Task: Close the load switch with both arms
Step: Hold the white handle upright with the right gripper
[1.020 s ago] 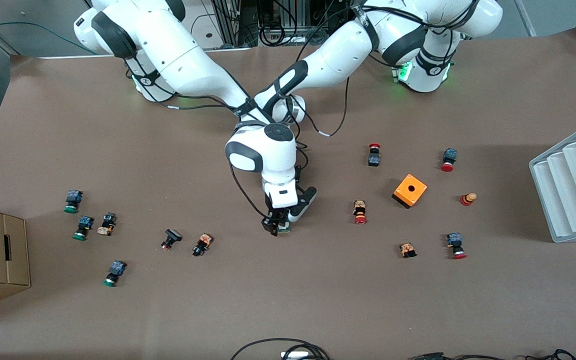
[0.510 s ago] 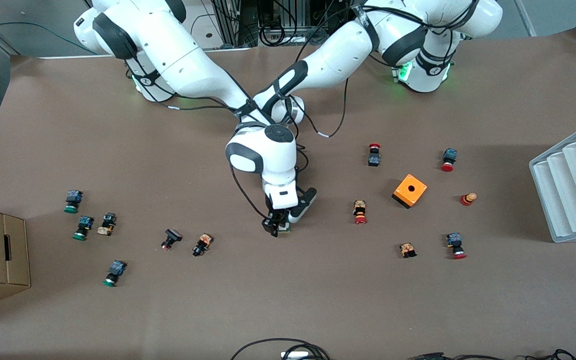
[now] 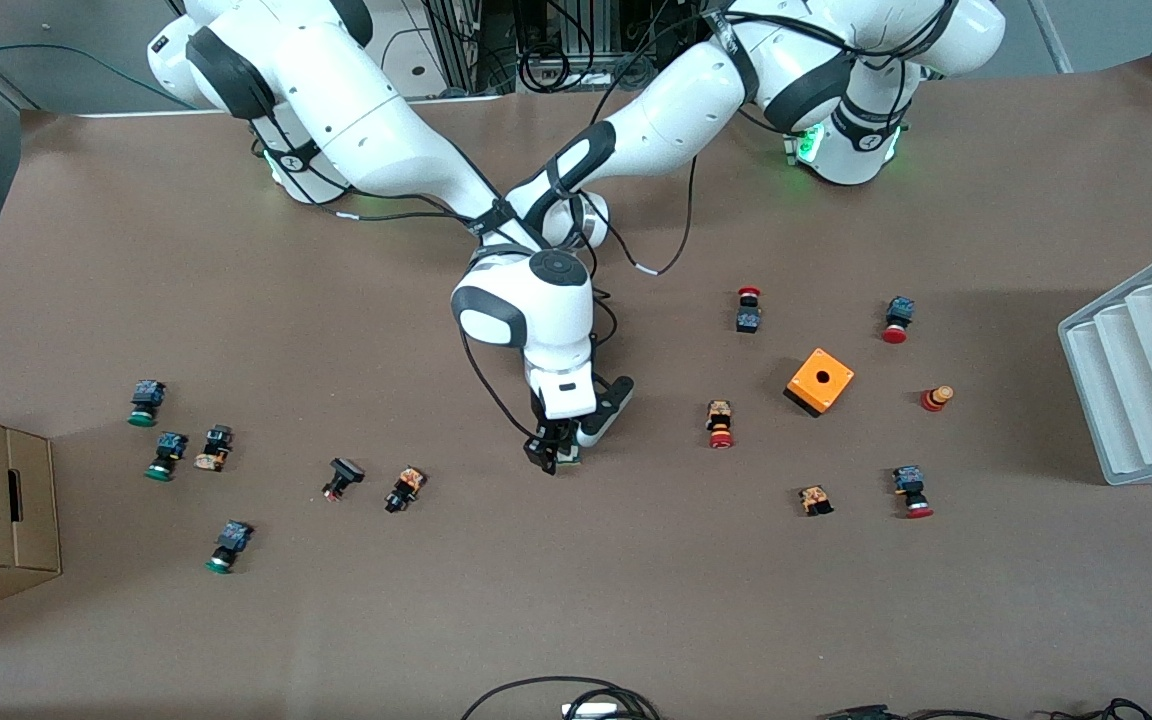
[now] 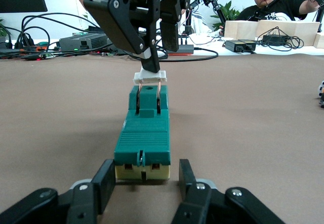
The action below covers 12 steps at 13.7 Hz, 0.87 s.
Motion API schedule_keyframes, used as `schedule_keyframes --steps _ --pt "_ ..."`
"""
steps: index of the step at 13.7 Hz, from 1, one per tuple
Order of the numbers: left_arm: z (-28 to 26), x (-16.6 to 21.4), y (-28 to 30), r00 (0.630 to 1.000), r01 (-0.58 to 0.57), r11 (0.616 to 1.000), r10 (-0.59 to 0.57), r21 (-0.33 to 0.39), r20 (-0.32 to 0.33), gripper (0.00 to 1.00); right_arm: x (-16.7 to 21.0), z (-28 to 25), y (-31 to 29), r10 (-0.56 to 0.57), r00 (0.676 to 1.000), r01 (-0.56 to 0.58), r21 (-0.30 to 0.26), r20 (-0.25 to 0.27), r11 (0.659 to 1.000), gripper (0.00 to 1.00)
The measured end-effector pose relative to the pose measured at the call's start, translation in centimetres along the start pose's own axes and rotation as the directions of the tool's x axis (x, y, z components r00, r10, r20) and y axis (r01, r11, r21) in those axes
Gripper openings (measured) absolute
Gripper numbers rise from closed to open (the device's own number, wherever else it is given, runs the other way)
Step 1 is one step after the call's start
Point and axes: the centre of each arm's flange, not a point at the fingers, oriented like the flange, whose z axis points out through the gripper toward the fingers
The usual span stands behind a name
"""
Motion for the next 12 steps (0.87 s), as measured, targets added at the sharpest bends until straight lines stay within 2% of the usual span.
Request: schedule_keyframes --steps 2,4,12 --pt "-0.03 -0.02 -0.01 1.0 0.0 1.0 0.0 0.001 -0.001 0.56 -0.01 0.02 -0.01 0.0 1.0 0.0 0.0 0.0 1.0 0.47" --pt "-0.11 -0.08 -0.11 1.0 -0.002 1.0 0.002 0.01 -0.007 0.47 -0.02 0.08 -0.02 0.0 1.0 0.0 0.0 0.001 1.0 0.47" --pt "-0.1 -0.1 -0.12 1.0 -0.003 1.0 0.003 0.01 -0.008 0.47 -0.09 0.53 0.22 0.001 1.0 -0.001 -0.002 -0.007 1.0 0.47"
